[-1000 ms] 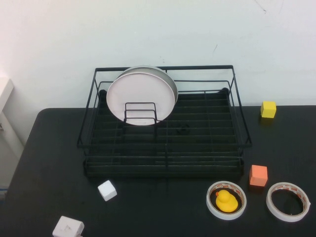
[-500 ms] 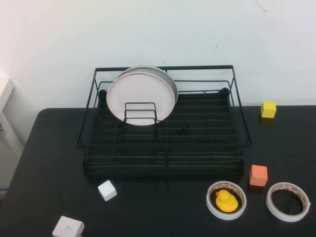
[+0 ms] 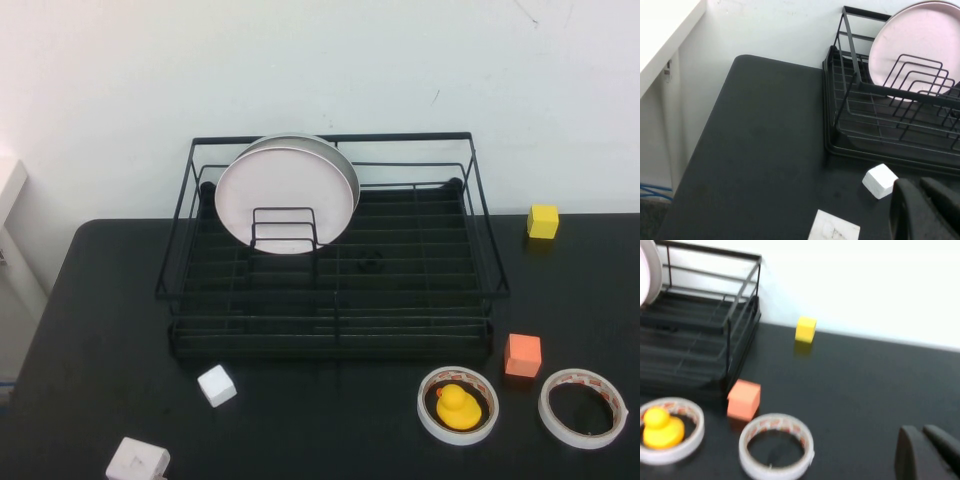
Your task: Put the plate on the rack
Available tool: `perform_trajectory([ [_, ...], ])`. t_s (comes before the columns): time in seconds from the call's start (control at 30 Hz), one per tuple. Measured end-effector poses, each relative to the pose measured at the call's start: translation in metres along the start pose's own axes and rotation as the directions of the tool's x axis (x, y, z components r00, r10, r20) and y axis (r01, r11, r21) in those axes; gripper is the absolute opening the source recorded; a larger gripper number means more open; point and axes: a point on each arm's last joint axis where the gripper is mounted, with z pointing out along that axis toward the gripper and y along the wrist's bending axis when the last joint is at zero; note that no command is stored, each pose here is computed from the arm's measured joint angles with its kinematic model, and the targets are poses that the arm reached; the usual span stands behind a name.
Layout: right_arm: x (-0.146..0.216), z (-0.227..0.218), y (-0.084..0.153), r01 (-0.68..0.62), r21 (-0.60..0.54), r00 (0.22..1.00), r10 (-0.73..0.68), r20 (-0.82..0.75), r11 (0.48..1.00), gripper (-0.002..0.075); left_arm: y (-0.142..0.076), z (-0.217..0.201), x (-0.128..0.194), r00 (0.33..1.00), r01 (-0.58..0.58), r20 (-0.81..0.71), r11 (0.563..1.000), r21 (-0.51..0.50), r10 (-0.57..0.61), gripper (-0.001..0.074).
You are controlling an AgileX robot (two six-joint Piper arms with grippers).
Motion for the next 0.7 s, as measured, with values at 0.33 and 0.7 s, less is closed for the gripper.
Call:
perform_trajectory([
  [0.33, 0.0031, -0.0009, -0.0006, 0.010, 0.003, 0.999, -0.010, -0.048, 1.000, -0.0002, -0.0001, -0.0002, -0.0005, 1.000, 0.000, 0.002, 1.000, 0.001, 0.000, -0.0001],
  [0.7, 0.0042, -0.0012, -0.0011, -0.054, 0.016, 0.996, 0.055, -0.065, 0.998, -0.0002, -0.0001, -0.0002, -0.0005, 1.000, 0.000, 0.002, 1.000, 0.001, 0.000, -0.0001],
])
